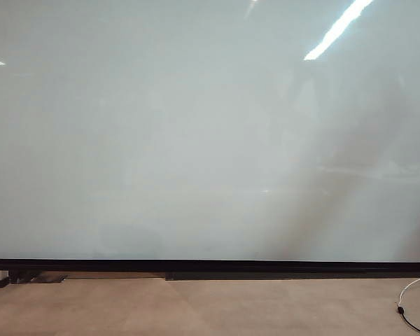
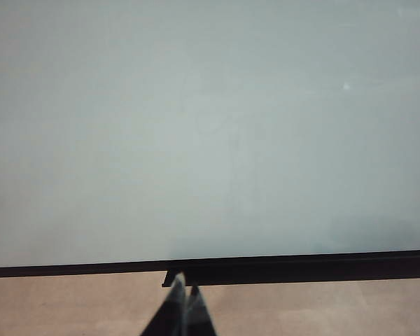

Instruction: Pick up the pen on the shelf to the right of the whiteboard and draw a straight line.

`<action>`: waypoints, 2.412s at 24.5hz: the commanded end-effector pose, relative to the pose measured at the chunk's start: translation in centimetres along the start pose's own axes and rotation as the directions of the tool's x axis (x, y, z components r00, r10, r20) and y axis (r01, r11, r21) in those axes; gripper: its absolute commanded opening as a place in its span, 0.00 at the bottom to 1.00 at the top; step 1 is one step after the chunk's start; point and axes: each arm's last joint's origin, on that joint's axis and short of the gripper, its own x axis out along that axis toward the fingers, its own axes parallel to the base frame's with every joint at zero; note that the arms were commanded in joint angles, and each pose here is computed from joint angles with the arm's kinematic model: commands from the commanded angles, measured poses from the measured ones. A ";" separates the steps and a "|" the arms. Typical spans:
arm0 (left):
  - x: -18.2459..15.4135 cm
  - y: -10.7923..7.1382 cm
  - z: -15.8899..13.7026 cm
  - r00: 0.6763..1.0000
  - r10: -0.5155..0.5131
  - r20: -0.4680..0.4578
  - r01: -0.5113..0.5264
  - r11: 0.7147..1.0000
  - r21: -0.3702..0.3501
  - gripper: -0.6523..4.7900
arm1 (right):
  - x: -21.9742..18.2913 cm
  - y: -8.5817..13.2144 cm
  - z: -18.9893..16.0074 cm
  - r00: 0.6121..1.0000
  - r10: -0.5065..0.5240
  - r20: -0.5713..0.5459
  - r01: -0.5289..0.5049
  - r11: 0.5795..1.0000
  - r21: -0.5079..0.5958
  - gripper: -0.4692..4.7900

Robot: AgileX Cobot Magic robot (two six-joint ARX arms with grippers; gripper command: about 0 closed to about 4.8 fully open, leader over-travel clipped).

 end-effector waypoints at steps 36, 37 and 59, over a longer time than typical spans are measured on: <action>0.0 0.0 0.2 1.000 -0.001 0.016 0.001 1.000 0.000 0.11 | 0.6 -0.5 -0.2 1.000 -0.002 0.012 0.003 1.000 -0.026 0.47; 0.0 0.0 0.2 1.000 -0.001 0.016 0.001 1.000 0.000 0.11 | 0.6 -0.5 -0.2 1.000 0.004 0.014 -0.004 1.000 -0.028 0.47; 0.0 0.0 0.2 1.000 0.000 0.016 0.000 1.000 0.000 0.11 | 0.7 -0.5 0.2 0.999 0.010 0.037 -0.009 1.000 -0.027 0.34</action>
